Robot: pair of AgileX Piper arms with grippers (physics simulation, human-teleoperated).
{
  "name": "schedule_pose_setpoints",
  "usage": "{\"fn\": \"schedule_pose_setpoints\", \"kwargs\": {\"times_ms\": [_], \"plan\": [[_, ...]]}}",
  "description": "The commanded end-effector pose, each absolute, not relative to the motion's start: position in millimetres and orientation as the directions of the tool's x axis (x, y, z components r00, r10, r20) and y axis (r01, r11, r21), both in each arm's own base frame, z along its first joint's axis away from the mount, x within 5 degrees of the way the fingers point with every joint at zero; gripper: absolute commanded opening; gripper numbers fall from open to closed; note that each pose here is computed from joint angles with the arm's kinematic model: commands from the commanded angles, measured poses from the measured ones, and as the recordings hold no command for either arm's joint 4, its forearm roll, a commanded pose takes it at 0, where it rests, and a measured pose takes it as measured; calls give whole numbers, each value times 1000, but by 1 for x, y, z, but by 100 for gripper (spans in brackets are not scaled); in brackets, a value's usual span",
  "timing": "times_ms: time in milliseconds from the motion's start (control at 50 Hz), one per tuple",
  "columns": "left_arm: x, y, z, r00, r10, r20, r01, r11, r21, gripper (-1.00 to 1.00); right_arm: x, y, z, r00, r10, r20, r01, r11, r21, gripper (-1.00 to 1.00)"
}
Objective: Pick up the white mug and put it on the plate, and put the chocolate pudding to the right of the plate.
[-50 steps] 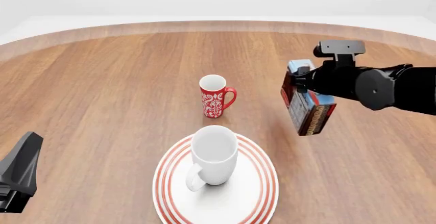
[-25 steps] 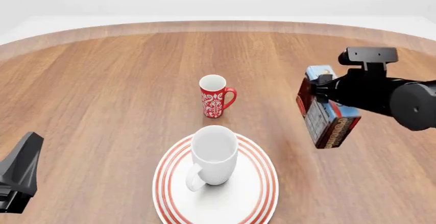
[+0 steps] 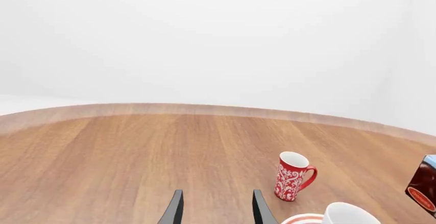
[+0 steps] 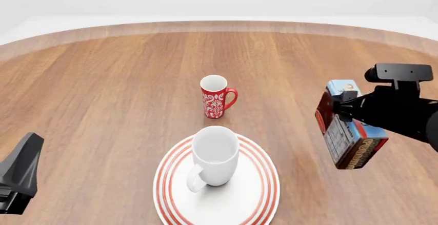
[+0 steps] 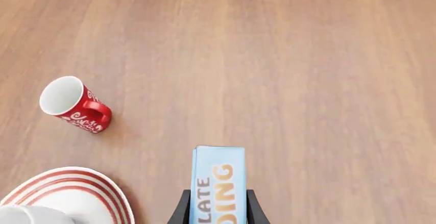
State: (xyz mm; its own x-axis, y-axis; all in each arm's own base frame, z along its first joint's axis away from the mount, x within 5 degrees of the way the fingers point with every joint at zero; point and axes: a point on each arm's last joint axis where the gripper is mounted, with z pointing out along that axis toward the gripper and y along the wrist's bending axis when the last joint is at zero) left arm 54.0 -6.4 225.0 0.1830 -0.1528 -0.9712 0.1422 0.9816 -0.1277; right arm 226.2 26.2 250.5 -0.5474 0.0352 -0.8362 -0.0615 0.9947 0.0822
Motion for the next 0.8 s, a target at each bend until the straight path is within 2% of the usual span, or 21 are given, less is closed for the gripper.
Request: {"fn": "schedule_pose_setpoints", "kwargs": {"times_ms": [20, 800], "plan": [[54, -6, 225, 184, -150, -971, 143, 982, -125, 100, 207, 18, 245, -559, 66, -827, -23, 995, 95, -100], [54, -7, 226, 185, -146, -972, 144, 982, -120, 100, 153, 4, 234, -595, 69, -801, 25, 997, 67, -100]]}}
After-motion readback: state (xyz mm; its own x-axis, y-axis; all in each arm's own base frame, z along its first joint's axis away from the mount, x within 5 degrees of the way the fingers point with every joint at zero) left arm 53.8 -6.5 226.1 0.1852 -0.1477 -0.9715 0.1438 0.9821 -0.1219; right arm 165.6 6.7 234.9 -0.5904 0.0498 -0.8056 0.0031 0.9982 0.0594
